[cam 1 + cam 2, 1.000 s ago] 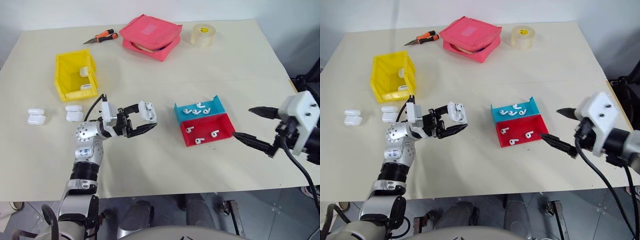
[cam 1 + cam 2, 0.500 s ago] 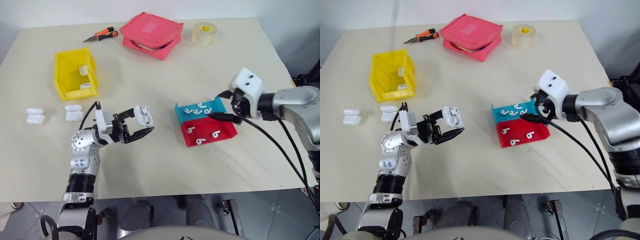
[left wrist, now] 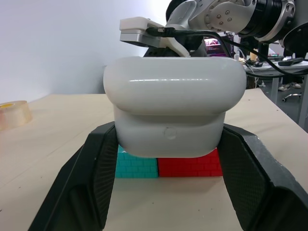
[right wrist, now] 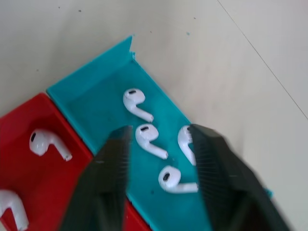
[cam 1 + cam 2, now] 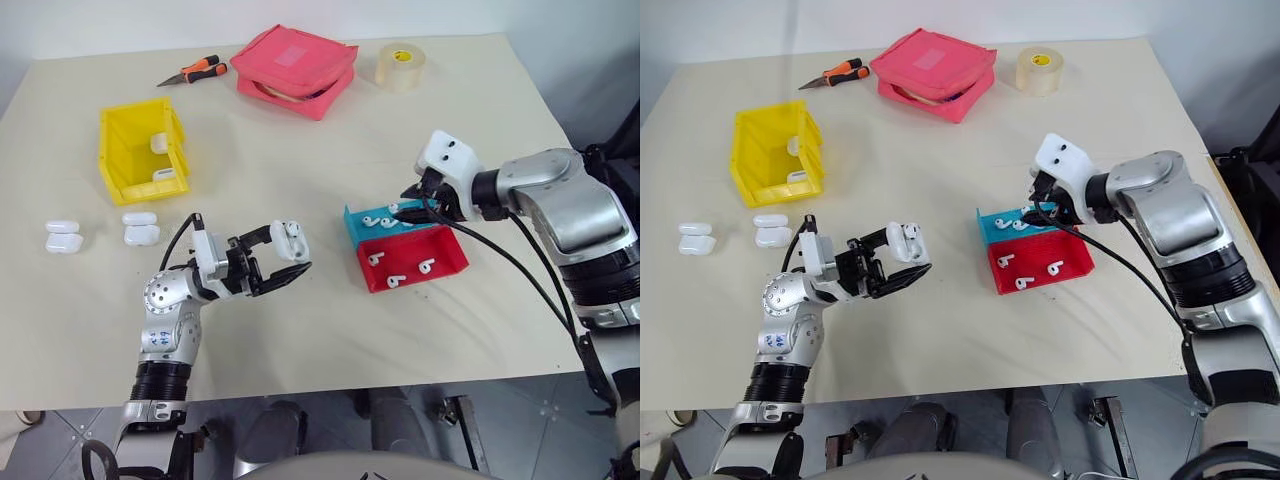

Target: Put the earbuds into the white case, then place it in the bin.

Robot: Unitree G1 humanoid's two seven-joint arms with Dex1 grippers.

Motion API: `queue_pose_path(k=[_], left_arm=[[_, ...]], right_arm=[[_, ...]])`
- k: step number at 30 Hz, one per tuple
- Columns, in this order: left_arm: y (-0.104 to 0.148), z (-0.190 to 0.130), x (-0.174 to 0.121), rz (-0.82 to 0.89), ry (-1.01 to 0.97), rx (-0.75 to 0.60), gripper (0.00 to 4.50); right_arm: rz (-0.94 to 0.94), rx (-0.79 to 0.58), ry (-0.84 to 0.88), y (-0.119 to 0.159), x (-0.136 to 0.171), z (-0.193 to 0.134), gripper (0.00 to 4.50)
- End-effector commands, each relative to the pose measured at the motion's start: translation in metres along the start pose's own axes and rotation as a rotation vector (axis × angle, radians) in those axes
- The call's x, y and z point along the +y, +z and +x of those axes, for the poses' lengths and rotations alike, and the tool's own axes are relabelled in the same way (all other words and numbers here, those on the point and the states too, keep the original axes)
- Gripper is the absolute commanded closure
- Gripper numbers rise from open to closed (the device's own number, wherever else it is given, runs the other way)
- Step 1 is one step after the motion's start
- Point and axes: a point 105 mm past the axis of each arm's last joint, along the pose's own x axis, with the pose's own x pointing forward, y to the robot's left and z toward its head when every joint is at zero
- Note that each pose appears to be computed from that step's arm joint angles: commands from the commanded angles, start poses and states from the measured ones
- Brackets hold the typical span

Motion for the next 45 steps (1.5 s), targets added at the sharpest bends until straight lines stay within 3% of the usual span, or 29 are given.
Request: queue_pose_path(k=[1, 17, 45], left_arm=[[0.01, 0.0, 0.003, 0.034, 0.009, -0.016, 1.75], [0.008, -0.012, 0.019, 0.043, 0.07, 0.039, 1.75], [0.01, -0.016, 0.009, 0.034, 0.062, 0.043, 1.75]], right_arm=[[-0.049, -0.016, 0.009, 0.017, 0.0, 0.005, 2.57], [-0.004, 0.079, 0.08, 0.022, 0.005, 0.038, 2.57], [0.006, 0.094, 0.121, 0.016, 0.009, 0.061, 2.57]])
